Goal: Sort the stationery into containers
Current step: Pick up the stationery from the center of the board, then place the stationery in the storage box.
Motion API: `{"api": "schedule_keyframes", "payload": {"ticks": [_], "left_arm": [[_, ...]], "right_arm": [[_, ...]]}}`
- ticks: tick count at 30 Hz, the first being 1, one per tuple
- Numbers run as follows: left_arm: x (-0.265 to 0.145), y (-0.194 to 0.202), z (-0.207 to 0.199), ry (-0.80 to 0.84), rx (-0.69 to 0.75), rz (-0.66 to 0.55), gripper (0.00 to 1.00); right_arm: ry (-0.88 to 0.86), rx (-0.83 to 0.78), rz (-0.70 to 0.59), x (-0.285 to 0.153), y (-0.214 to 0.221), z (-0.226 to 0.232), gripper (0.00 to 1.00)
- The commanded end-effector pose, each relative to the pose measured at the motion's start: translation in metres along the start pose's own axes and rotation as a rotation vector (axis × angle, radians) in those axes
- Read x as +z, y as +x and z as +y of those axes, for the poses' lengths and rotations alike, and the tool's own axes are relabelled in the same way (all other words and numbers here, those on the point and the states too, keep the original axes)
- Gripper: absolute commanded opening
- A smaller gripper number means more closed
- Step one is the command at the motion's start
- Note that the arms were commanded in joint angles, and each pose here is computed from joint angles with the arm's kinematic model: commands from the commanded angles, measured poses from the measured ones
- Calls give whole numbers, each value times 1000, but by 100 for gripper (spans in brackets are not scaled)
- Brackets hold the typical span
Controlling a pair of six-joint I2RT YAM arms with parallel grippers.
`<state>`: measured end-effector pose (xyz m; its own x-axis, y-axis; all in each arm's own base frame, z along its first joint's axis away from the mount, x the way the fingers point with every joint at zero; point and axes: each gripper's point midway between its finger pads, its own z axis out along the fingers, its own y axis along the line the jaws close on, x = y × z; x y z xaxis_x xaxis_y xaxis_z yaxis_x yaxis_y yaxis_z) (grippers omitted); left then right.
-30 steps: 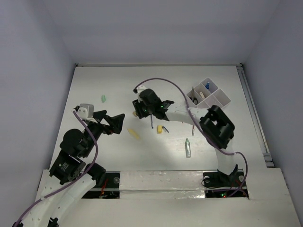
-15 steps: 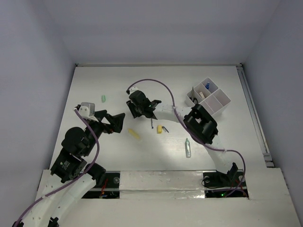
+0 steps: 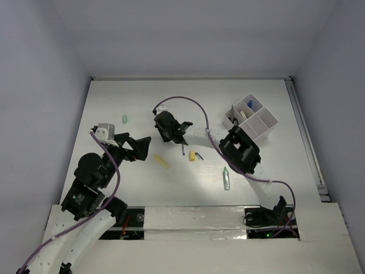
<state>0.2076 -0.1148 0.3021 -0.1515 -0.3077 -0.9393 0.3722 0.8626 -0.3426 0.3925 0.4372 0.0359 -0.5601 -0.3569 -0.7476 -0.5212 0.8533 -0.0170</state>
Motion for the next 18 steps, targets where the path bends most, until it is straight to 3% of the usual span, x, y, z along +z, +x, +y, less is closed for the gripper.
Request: {"api": "schedule_keyframes", "payload": {"ticks": [1,4,8,12,18], "left_arm": [[1,-16,-10,41,-6,-47,99],[0,-17,-11,50,-7,-50,99],[-2,-18,-12,56,-5,-56,99],[-7,-22,-15,78,-5,-74,99],[-11,-25,-22,116,-4,-85,99]], "right_arm": [[105,28,-126,-29,-44,-18,1],[155,36,-205,-69,-70,-42,0],[275,104,-263,-128,-76,-114,0],[442,223,-254,-185,-44,-215,0],[696,366,-253,-276,13,-319,0]]}}
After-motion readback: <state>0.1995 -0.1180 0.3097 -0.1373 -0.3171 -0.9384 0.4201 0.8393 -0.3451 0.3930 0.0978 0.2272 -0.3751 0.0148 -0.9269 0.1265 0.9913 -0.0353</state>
